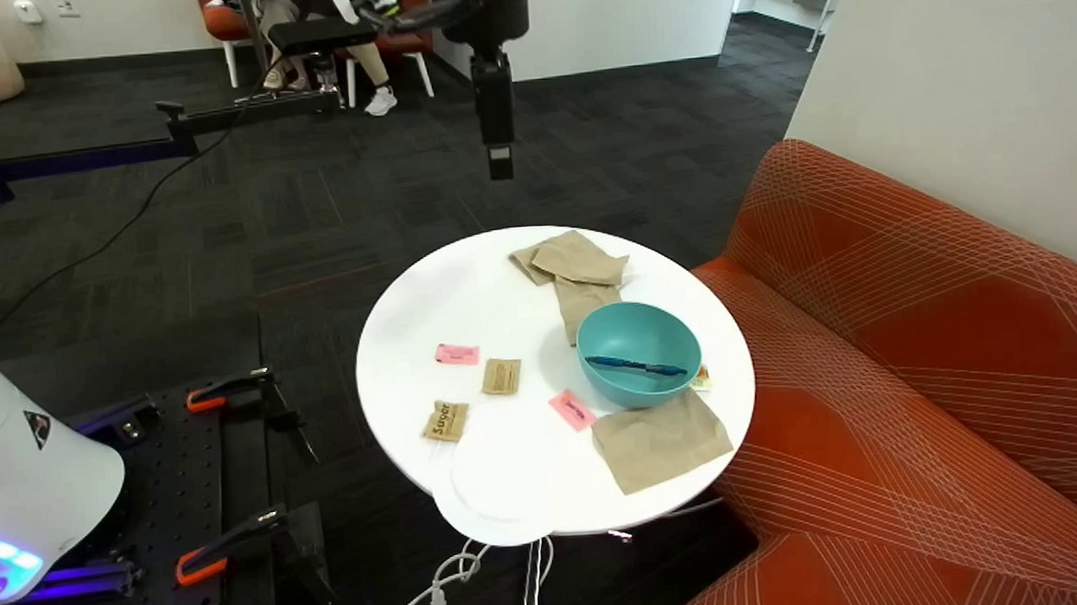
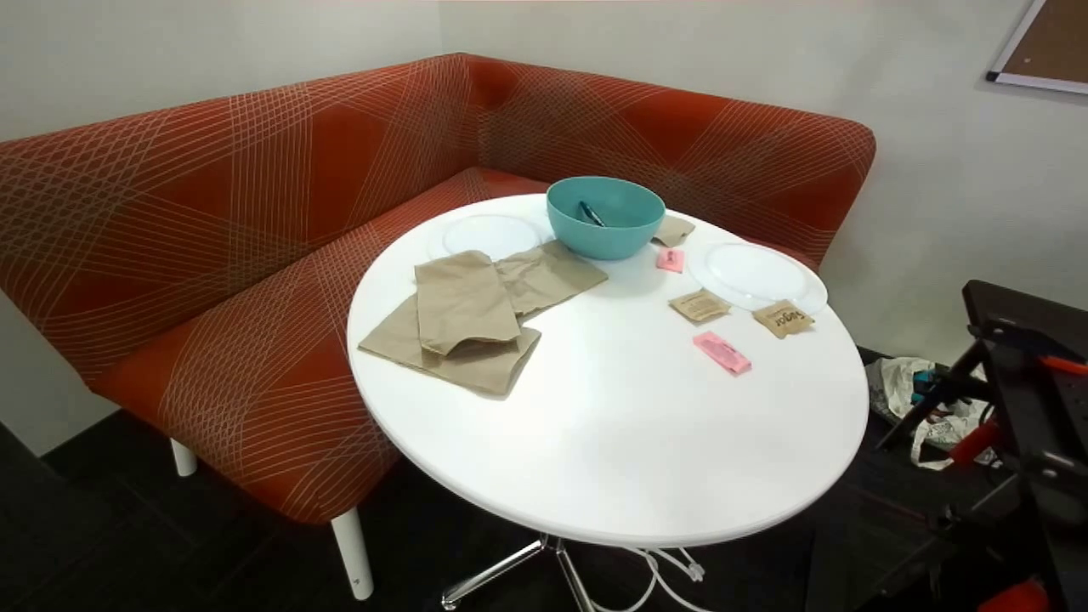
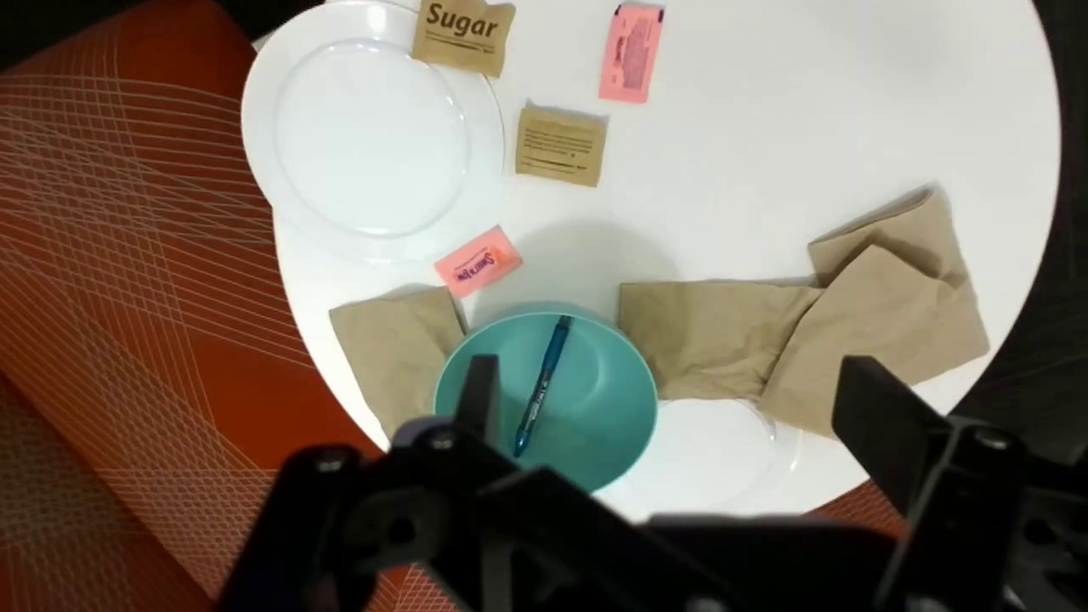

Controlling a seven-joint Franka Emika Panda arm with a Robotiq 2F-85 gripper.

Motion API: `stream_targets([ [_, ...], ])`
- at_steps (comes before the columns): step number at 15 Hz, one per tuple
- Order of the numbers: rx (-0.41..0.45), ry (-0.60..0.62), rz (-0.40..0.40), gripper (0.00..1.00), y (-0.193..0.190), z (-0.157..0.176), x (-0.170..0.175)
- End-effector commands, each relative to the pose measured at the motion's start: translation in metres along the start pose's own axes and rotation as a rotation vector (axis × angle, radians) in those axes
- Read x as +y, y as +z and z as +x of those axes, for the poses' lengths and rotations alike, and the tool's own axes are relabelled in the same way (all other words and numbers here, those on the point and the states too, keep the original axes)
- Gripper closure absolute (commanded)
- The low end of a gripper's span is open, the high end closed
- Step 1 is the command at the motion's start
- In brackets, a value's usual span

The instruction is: Put the pen on the table

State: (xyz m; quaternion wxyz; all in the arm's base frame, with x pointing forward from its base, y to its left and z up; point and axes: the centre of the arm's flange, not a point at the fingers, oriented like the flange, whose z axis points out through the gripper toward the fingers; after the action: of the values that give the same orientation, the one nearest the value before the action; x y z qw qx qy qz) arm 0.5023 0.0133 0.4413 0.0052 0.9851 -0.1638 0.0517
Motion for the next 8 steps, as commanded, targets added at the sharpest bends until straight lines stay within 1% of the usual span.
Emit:
stream_targets([
  [1,-0.001,0.099,-0.023,0.0,0.042,0.043,0.0],
  [5,0.013,0.19,-0.039,0.0,0.093,0.072,0.01],
  [8,0.017,0.23,-0.042,0.0,0.123,0.089,0.017],
])
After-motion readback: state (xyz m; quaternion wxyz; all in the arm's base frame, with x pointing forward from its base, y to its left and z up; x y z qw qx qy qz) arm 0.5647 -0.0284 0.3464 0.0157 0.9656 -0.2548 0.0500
